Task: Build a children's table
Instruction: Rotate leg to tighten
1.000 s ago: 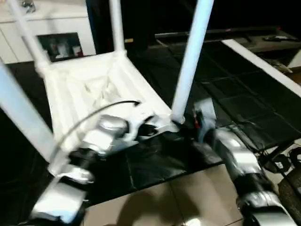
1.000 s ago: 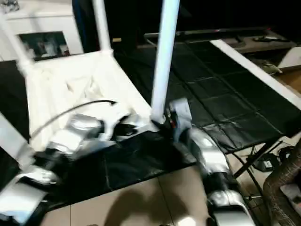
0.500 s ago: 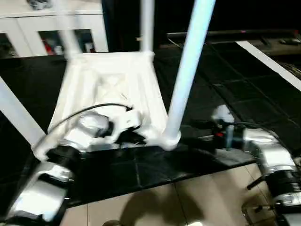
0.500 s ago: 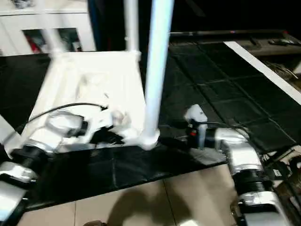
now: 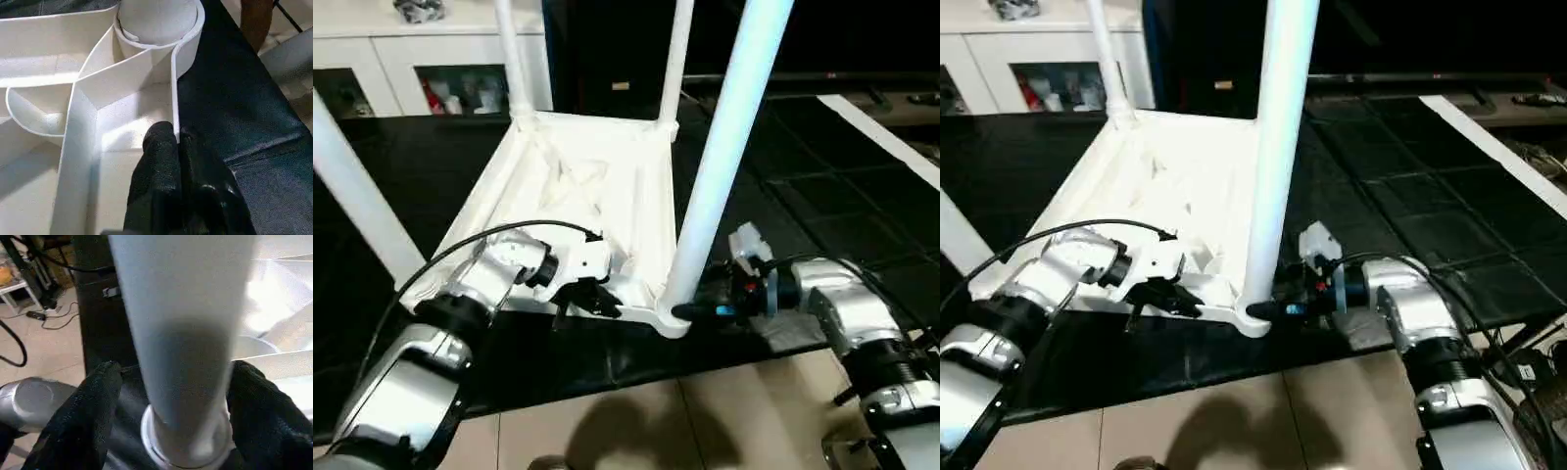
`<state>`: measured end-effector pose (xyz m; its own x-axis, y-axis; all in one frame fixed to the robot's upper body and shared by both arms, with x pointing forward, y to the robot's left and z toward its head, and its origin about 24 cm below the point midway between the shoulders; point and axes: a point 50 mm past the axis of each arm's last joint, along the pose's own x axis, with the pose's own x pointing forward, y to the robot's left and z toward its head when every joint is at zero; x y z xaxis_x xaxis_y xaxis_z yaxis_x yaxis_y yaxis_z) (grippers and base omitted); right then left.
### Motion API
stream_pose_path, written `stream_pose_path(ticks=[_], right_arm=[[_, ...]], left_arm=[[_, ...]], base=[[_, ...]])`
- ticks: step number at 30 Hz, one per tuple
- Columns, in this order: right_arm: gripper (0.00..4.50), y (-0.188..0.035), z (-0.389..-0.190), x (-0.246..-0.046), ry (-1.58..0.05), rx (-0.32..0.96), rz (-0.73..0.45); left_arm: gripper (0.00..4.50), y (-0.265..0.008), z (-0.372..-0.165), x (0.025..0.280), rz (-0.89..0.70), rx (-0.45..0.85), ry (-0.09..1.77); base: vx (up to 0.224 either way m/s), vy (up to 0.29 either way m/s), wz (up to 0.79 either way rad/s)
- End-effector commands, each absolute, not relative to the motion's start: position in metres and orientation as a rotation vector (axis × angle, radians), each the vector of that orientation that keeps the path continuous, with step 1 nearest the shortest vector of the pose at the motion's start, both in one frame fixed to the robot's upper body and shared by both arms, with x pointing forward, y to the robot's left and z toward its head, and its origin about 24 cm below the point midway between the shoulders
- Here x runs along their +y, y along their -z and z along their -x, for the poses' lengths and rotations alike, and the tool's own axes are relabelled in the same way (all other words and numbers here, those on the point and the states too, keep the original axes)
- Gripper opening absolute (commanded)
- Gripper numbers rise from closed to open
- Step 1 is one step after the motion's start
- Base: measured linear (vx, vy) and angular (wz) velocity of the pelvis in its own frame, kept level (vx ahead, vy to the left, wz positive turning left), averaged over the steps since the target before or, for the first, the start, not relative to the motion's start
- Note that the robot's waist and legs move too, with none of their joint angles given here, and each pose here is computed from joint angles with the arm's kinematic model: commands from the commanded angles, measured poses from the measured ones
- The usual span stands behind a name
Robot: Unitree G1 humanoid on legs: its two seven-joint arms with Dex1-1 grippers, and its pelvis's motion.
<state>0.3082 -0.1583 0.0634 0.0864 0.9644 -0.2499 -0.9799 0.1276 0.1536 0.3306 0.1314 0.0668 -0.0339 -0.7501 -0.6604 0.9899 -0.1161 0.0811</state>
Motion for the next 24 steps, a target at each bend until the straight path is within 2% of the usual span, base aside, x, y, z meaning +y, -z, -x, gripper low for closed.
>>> stream_pose_path(ticks=[1, 10, 17, 20, 24], right_arm=[[2.96, -0.067, -0.311, -0.154, -1.487, 0.319, 0.075], [2.09, -0.065, -0.312, -0.154, -1.496, 0.333, 0.059], [1.94, -0.064, -0.312, -0.153, -1.510, 0.340, 0.040], [1.93, -0.063, -0.311, -0.151, -1.504, 0.332, 0.024], [1.93, -0.056, -0.315, -0.147, -1.341, 0.344, 0.008]], left_arm=[[0.00, -0.071, -0.333, 0.124, -0.728, 0.453, 1.593], [0.00, -0.069, -0.335, 0.126, -0.719, 0.456, 1.573], [0.00, -0.068, -0.337, 0.126, -0.701, 0.458, 1.552], [0.00, -0.069, -0.338, 0.124, -0.647, 0.455, 1.528], [0.00, -0.073, -0.347, 0.116, -0.549, 0.434, 1.393]], base=[[0.000, 0.000, 0.00], [0.000, 0.000, 0.00], [0.000, 0.000, 0.00], [0.000, 0.000, 0.00], [0.000, 0.000, 0.00]])
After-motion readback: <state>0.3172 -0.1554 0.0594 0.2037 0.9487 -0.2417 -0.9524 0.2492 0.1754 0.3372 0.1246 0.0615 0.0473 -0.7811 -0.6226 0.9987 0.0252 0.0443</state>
